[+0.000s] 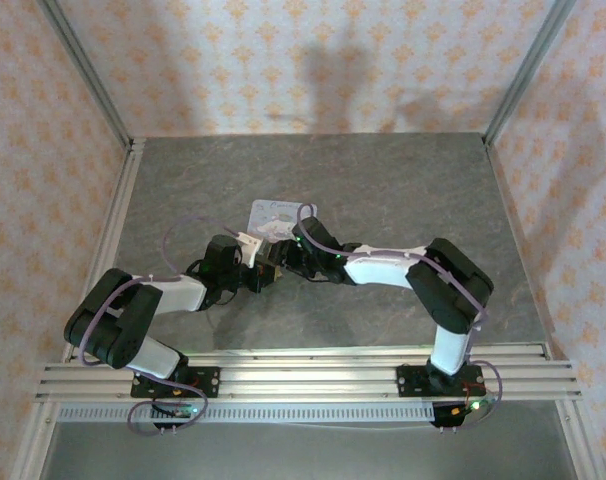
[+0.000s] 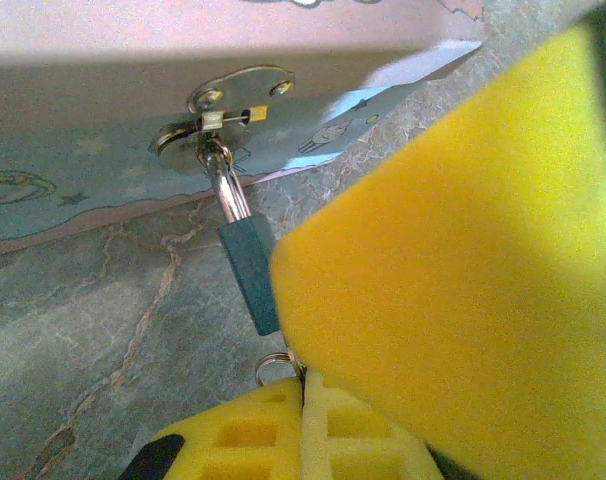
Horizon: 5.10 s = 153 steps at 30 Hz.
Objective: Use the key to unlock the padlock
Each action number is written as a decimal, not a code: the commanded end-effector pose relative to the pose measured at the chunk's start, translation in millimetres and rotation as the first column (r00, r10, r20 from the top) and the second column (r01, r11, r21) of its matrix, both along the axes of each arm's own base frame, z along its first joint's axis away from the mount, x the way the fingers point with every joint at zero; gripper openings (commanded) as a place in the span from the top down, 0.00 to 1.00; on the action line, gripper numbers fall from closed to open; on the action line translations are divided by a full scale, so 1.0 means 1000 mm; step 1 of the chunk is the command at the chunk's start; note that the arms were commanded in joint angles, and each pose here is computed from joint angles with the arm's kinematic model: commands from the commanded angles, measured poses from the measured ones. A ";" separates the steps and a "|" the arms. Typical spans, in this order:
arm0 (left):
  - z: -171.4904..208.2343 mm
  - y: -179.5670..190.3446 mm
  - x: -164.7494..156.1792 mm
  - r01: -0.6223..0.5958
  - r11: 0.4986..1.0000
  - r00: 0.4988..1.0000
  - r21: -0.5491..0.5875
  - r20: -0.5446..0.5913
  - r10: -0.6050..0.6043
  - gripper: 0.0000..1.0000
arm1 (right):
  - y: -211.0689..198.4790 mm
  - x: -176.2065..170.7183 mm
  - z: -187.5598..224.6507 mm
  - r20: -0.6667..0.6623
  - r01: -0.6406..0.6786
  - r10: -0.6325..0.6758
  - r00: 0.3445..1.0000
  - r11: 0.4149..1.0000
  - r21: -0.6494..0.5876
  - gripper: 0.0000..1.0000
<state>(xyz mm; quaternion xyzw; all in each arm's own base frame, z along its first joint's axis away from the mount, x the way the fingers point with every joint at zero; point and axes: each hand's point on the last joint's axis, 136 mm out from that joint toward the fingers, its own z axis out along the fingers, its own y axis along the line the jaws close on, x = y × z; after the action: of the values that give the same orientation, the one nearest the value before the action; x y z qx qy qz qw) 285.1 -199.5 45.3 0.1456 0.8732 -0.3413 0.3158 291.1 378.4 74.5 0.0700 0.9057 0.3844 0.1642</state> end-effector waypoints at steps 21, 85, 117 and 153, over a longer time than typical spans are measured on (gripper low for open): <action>0.002 -0.001 -0.006 0.027 1.000 0.999 0.016 0.023 -0.028 1.00 | 0.008 0.006 -0.025 -0.062 -0.014 0.010 0.998 0.997 -0.072 0.46; 0.059 0.009 0.010 -0.105 0.961 0.993 -0.255 0.025 0.116 0.63 | -0.008 0.023 0.013 -0.179 0.221 -0.207 0.962 0.973 0.061 1.00; 0.034 -0.002 0.029 -0.096 0.951 0.995 -0.293 -0.033 0.090 0.72 | -0.005 0.028 0.020 -0.214 0.230 -0.202 0.956 0.967 0.114 1.00; 0.012 0.003 0.006 -0.113 0.958 0.942 0.265 0.334 0.019 1.00 | -0.029 0.023 0.030 -0.216 0.237 -0.245 0.945 0.969 -0.066 1.00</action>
<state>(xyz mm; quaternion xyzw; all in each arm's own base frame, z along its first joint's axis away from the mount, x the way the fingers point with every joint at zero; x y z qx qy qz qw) 290.9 -214.8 68.3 0.2046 0.8441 -0.2421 0.4326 305.8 353.1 75.6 0.2264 0.9139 0.3265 0.0833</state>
